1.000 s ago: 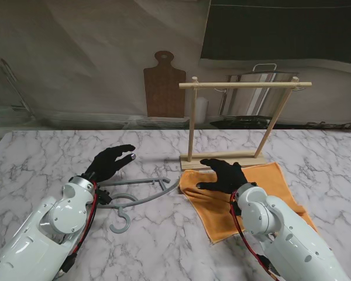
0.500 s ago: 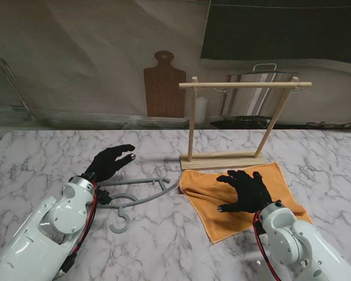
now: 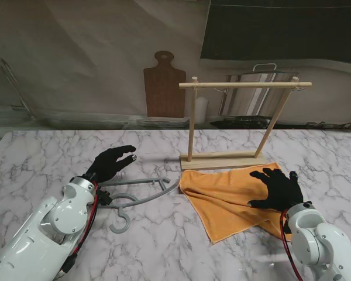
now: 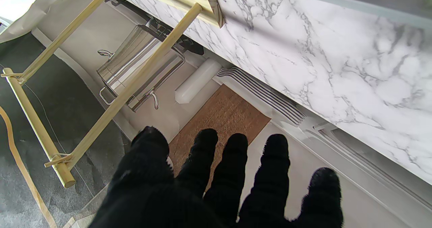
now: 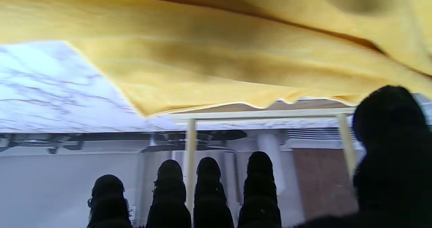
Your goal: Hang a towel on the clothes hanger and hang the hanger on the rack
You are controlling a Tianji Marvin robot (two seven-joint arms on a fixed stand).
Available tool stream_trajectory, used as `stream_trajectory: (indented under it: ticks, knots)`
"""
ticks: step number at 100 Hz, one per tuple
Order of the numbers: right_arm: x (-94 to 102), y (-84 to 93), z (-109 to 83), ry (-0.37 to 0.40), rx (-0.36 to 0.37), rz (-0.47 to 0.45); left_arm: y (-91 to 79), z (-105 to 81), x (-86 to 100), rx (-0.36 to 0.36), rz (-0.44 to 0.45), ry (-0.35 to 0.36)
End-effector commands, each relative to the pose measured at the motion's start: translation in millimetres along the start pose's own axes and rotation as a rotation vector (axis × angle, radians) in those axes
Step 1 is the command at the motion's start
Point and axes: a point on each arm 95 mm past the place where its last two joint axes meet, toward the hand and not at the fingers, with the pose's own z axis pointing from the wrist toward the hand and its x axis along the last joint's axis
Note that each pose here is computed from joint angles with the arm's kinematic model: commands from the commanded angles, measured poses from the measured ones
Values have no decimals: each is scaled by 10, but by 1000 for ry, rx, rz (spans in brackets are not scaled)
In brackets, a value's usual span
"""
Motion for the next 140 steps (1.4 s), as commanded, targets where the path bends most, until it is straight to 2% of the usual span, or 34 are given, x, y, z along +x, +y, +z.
stream_trajectory:
  ticks: [1,20,45,82,140]
  knots:
    - [-211,-25,9,-56,17,-25,30,9,5,-21,2,-3]
    - [-525,-19,77,-165,18,-15,40,17,11,-28,5,-5]
    - [-699,-56,176,-212,73,-20,52,26,16,-36,12,-6]
    - [-741,-260,311,-246,199,-15,64,36,22,-44,14,-8]
    - [-733,-365,416,-286,266,-67,69,37,20,-43,15,-5]
